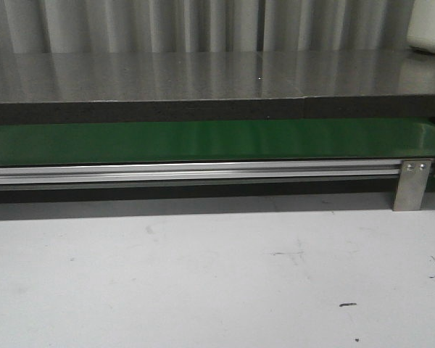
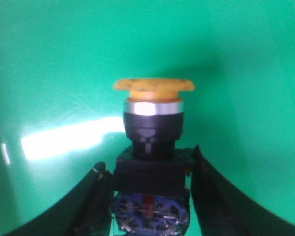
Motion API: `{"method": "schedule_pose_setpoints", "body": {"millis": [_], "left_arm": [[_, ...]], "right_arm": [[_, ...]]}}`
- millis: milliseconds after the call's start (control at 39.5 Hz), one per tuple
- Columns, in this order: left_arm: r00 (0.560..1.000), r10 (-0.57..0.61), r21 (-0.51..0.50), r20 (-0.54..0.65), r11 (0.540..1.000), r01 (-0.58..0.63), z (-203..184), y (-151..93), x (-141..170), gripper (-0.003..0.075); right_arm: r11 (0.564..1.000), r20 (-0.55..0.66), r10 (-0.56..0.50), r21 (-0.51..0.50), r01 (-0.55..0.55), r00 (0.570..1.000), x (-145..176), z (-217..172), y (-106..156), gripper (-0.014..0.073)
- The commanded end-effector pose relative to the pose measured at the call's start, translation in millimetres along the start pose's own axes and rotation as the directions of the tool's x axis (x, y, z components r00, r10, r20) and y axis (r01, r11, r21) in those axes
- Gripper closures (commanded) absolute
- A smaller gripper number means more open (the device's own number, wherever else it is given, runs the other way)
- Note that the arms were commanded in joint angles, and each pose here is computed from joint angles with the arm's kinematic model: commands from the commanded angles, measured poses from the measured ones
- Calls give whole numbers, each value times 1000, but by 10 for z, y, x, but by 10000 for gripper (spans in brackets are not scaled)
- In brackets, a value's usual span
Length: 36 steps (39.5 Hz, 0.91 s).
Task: Move button from left to right
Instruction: 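Lift the switch with the right gripper and move it over the green tray, then release the switch into the green tray with the right gripper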
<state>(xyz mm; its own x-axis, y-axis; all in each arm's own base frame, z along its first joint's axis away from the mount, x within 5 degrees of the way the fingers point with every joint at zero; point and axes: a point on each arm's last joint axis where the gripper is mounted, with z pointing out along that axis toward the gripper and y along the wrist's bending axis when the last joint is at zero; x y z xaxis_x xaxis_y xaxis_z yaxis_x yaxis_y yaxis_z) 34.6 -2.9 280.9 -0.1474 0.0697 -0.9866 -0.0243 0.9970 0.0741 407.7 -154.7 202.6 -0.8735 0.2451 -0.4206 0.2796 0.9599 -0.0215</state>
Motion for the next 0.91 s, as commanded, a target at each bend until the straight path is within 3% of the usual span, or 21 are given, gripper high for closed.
{"method": "schedule_pose_setpoints", "body": {"millis": [0, 329, 456, 557, 658, 810, 886], "left_arm": [[995, -16, -6, 96, 1000, 17, -25, 13, -148, 741], [995, -16, -6, 96, 1000, 17, -25, 13, -148, 741], [995, -16, -6, 96, 1000, 17, -25, 13, -148, 741], [995, -16, -6, 96, 1000, 17, -25, 13, -148, 741], [995, -16, -6, 96, 1000, 17, -25, 13, -148, 741], [995, -16, -6, 96, 1000, 17, -25, 13, -148, 741], [995, -16, -6, 96, 1000, 17, -25, 13, -148, 741]], "right_arm": [[1000, 104, -4, 29, 1, 995, -147, -267, -59, 292], [1000, 83, 9, 26, -12, 996, -188, -352, -62, 39], [999, 76, 42, 22, -43, 996, -326, -597, -70, 43], [997, 118, 77, -25, -75, 990, -438, -897, 18, 130], [989, 209, 100, -125, -75, 973, -483, -1246, 253, 352], [985, 322, 38, -170, 18, 946, -480, -1660, 614, 672], [980, 370, 10, -187, 63, 929, -448, -1868, 775, 658]]}}
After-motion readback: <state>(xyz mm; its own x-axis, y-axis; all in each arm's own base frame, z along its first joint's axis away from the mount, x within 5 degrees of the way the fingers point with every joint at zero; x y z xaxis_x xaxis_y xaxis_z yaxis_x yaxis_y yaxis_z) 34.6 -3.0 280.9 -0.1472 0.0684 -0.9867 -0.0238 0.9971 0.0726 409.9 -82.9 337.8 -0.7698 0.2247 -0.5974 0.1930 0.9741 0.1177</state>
